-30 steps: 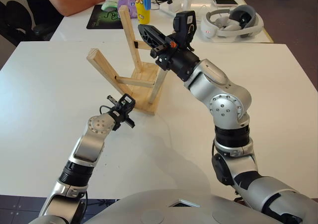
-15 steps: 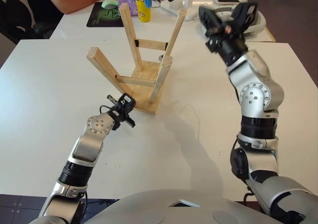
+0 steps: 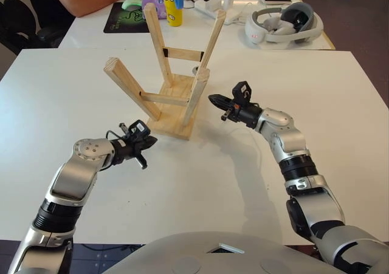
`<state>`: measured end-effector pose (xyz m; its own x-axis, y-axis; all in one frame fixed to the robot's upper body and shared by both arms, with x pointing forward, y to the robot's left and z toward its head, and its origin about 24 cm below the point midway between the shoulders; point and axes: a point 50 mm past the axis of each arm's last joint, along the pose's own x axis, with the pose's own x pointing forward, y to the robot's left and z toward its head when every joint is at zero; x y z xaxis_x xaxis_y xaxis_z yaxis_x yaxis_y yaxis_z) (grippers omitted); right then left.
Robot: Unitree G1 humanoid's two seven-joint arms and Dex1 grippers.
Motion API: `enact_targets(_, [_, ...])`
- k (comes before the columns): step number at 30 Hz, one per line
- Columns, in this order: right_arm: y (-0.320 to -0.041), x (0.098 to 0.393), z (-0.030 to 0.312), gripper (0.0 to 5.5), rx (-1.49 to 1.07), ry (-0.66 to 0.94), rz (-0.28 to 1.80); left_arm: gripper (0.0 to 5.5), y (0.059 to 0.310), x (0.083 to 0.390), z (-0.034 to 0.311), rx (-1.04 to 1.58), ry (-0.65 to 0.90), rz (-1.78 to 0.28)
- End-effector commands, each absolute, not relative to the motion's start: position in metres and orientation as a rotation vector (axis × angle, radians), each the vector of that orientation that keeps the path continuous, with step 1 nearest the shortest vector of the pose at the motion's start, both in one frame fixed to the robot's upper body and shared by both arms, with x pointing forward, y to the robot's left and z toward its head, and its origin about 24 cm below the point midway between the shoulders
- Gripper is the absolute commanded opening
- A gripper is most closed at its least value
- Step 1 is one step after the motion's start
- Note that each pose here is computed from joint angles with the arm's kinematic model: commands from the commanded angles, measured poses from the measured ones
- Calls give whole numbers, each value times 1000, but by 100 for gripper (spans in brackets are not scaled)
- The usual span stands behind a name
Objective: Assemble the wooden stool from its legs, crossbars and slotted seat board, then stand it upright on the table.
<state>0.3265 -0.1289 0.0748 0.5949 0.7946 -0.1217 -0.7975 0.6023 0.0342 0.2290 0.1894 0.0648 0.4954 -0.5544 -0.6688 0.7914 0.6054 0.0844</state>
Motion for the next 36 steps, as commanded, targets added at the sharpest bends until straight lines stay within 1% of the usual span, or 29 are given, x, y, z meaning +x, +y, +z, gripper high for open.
enact_targets(1, [-111, 332, 90, 3, -45, 63, 1011, 0, 190, 231, 49, 458, 679, -810])
enact_targets(7, [-90, 323, 93, 3, -52, 54, 1147, 0, 183, 245, 31, 437, 663, -706])
enact_targets(15, [-67, 300, 96, 3, -92, 66, 1321, 0, 191, 262, 28, 432, 643, -617])
enact_targets(17, [-64, 299, 99, 3, -139, 55, 1285, 0, 189, 264, 26, 450, 643, -622])
enact_targets(19, [-66, 305, 107, 3, -257, -5, 1164, 0, 185, 266, 25, 450, 637, -632])
enact_targets(21, [-65, 302, 160, 3, -214, -244, 1031, 0, 179, 265, 25, 448, 629, -645])
enact_targets(22, [-63, 295, 195, 3, -147, -369, 999, 0, 178, 263, 23, 450, 633, -646])
enact_targets(24, [-63, 275, 263, 3, 48, -556, 1033, 0, 181, 256, 18, 445, 650, -634])
enact_targets(25, [-71, 268, 299, 3, 190, -644, 1050, 0, 183, 252, 15, 444, 662, -624])
enact_targets(26, [-80, 263, 324, 3, 280, -697, 1074, 0, 186, 249, 13, 441, 671, -611])
enact_targets(27, [-100, 263, 350, 3, 365, -763, 1047, 0, 188, 246, 11, 436, 678, -598])
enact_targets(28, [-117, 263, 366, 3, 430, -809, 1018, 0, 190, 245, 10, 433, 681, -590])
enact_targets(29, [-144, 270, 377, 3, 426, -845, 918, 0, 190, 244, 10, 432, 681, -588])
enact_targets(30, [-175, 279, 382, 3, 437, -862, 775, 0, 189, 244, 10, 428, 678, -586])
enact_targets(31, [-205, 290, 372, 3, 373, -819, 628, 0, 189, 244, 10, 428, 675, -589])
enact_targets(32, [-235, 303, 352, 3, 275, -732, 448, 0, 188, 243, 11, 424, 671, -592])
enact_targets(33, [-256, 311, 329, 3, 158, -625, 320, 0, 187, 243, 12, 420, 669, -594])
enact_targets(35, [-282, 316, 293, 3, 45, -483, 166, 0, 187, 240, 14, 414, 666, -604])
enact_targets(36, [-289, 318, 280, 3, 7, -430, 129, 0, 188, 238, 15, 410, 667, -608])
